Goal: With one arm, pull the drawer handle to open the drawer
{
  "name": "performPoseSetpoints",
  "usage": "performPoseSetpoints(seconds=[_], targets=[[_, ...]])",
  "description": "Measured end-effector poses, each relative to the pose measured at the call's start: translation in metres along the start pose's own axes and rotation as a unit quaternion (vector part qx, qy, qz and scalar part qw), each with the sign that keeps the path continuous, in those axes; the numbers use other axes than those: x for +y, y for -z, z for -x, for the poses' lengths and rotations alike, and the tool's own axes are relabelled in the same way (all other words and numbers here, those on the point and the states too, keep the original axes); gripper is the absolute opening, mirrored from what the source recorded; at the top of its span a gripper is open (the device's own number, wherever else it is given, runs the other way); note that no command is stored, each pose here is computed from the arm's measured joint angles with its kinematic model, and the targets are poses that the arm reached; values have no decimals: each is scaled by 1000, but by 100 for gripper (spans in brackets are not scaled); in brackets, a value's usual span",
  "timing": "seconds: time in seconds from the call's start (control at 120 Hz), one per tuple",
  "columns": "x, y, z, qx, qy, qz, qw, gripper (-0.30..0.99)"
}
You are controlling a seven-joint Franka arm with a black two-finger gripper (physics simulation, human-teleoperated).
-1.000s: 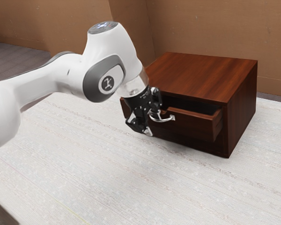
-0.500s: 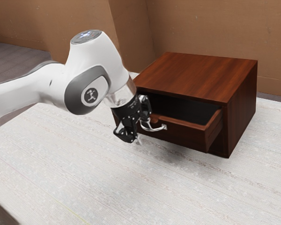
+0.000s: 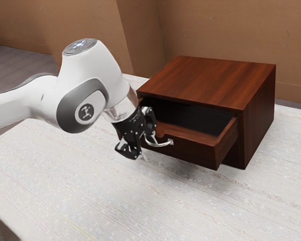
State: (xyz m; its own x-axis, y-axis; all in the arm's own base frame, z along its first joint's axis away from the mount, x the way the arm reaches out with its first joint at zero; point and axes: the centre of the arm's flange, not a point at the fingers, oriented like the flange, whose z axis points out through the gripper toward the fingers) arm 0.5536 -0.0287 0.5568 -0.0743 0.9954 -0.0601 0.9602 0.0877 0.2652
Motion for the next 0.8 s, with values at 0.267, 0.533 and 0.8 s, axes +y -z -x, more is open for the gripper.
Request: performPoseSetpoints(seconds=[0.267, 0.533, 0.8], targets=[[-23, 3, 0, -2, 1, 9, 1000, 32], [-36, 9, -1, -3, 2, 19, 1000, 32], [-51, 17, -2, -3, 2, 30, 1000, 32]])
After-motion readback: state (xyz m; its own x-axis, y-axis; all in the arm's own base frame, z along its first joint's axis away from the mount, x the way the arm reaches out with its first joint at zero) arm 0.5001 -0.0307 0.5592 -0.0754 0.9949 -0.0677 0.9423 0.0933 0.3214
